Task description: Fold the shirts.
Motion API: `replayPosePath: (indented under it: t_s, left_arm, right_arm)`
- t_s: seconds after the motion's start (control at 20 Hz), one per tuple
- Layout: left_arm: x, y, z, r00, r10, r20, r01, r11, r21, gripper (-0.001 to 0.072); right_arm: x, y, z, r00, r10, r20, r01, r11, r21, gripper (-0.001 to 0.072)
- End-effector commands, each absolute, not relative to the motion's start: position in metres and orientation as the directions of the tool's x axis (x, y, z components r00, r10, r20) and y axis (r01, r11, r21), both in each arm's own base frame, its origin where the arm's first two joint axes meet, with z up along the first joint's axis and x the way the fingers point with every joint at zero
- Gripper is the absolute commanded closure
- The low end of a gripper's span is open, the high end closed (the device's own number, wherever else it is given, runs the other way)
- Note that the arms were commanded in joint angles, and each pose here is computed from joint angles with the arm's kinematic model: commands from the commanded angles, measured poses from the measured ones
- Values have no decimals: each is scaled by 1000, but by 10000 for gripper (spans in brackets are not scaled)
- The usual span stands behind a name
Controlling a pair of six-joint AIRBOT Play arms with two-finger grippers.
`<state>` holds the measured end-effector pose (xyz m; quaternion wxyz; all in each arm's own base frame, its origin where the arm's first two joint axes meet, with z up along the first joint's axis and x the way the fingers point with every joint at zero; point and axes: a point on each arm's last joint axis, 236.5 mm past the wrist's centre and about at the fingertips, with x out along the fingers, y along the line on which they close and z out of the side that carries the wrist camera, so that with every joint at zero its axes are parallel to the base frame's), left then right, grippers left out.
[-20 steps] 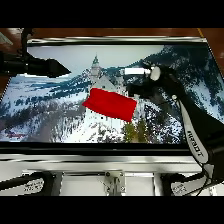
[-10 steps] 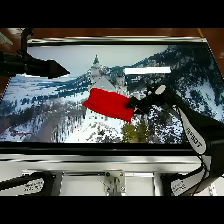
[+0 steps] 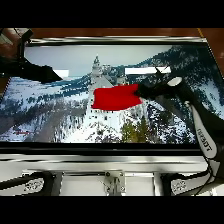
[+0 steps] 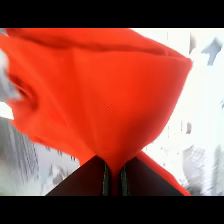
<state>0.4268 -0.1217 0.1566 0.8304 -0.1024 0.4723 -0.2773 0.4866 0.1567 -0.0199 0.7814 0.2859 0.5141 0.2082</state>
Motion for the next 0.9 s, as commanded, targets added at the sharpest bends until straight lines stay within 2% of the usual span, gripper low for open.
replayPosePath:
  t_s: [0.0, 0.1, 0.2, 0.45, 0.6, 0.75, 0.85]
  left_arm:
    - [411, -102, 139, 336, -489, -805, 309, 865, -396, 665]
    - [408, -103, 138, 323, -491, -810, 290, 865, -409, 665]
    - [408, -105, 138, 321, -492, -810, 266, 867, -421, 665]
    - [407, -108, 138, 316, -494, -810, 237, 868, -437, 665]
    - [407, -110, 137, 314, -496, -810, 225, 867, -444, 664]
    - [406, -114, 137, 311, -499, -809, 235, 865, -443, 665]
    - [406, -115, 137, 310, -499, -809, 236, 865, -443, 665]
  right_arm:
    - [516, 57, 37, 564, 486, -667, -16, 814, 580, 652]
    - [508, -21, 47, 614, 396, -683, 120, 809, 576, 652]
    - [485, -87, 42, 611, 327, -721, 241, 791, 563, 652]
    - [381, -225, 5, 461, 164, -872, 587, 680, 438, 653]
    - [308, -249, -28, 334, 201, -921, 726, 569, 387, 653]
    - [253, -225, -69, 281, 296, -913, 808, 441, 392, 654]
    - [226, -201, -84, 266, 335, -904, 830, 397, 392, 654]
